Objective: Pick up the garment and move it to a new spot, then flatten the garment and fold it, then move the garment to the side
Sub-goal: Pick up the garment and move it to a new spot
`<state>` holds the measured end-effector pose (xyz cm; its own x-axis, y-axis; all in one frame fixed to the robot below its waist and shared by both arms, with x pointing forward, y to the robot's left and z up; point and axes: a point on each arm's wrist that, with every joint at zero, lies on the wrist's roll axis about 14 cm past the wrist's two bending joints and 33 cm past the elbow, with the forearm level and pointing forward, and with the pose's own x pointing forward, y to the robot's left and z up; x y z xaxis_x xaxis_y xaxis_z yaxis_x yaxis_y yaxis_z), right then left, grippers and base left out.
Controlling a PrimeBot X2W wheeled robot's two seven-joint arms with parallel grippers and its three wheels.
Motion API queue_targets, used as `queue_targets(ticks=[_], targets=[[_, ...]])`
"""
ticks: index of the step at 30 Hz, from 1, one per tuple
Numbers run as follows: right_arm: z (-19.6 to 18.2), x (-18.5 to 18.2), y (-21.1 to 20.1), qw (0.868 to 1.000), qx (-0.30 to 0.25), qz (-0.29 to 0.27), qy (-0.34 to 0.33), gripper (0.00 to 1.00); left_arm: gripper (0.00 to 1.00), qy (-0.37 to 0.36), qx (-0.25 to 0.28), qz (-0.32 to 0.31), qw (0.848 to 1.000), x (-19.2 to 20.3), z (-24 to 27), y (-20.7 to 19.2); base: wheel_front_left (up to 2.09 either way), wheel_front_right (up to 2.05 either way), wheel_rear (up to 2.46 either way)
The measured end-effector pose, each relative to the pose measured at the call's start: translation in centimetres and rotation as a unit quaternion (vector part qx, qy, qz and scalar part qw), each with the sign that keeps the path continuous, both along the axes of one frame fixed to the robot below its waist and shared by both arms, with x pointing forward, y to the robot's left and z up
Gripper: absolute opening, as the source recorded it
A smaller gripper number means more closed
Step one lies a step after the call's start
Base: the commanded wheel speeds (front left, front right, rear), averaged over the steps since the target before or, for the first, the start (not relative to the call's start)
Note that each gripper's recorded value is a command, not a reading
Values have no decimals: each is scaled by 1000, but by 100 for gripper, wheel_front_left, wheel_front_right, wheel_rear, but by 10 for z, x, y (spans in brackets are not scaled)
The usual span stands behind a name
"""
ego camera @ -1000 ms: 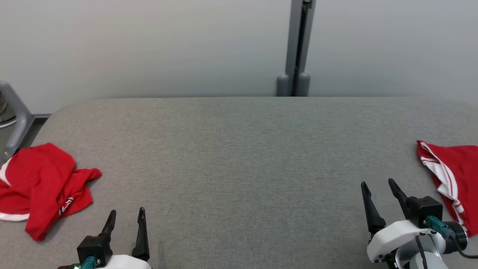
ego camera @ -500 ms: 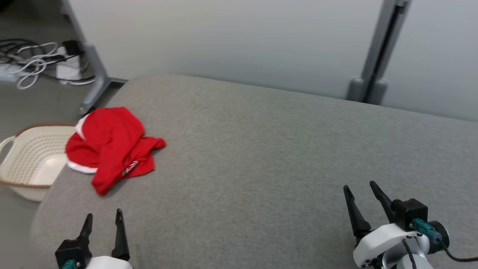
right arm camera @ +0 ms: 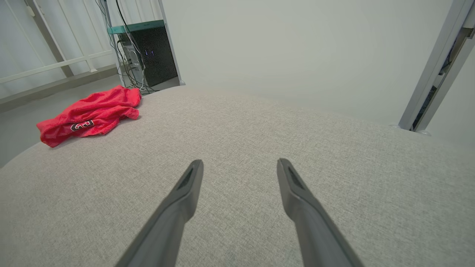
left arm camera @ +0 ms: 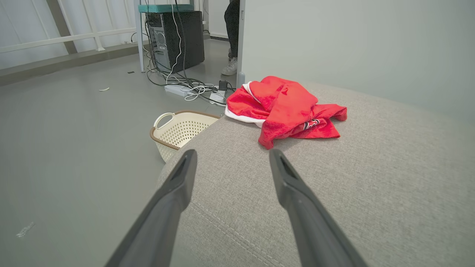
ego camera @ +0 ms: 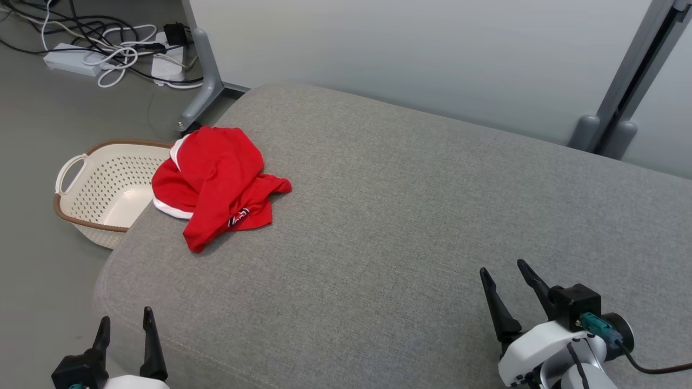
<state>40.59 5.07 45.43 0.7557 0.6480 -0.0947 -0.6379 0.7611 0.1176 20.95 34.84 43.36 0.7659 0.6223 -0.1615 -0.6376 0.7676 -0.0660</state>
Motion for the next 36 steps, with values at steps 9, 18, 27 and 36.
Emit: queue_targets(ticks=[9, 18, 27, 36], targets=[[-14, 5, -11, 1000, -18, -7, 7, 100, 100, 4, -13, -32, 999, 36, -4, -2, 0, 0, 0], [-31, 28, -34, 999, -32, -26, 11, 100, 100, 3, -13, -70, 997, 111, 2, 9, 0, 0, 0], [-46, 51, -63, 998, -40, -55, 14, 100, 100, 79, -55, -79, 992, 174, -39, 23, 0, 0, 0], [-67, 63, -108, 992, -60, -104, 29, 100, 100, 177, -79, -79, 978, 194, -88, 19, 0, 0, 0]])
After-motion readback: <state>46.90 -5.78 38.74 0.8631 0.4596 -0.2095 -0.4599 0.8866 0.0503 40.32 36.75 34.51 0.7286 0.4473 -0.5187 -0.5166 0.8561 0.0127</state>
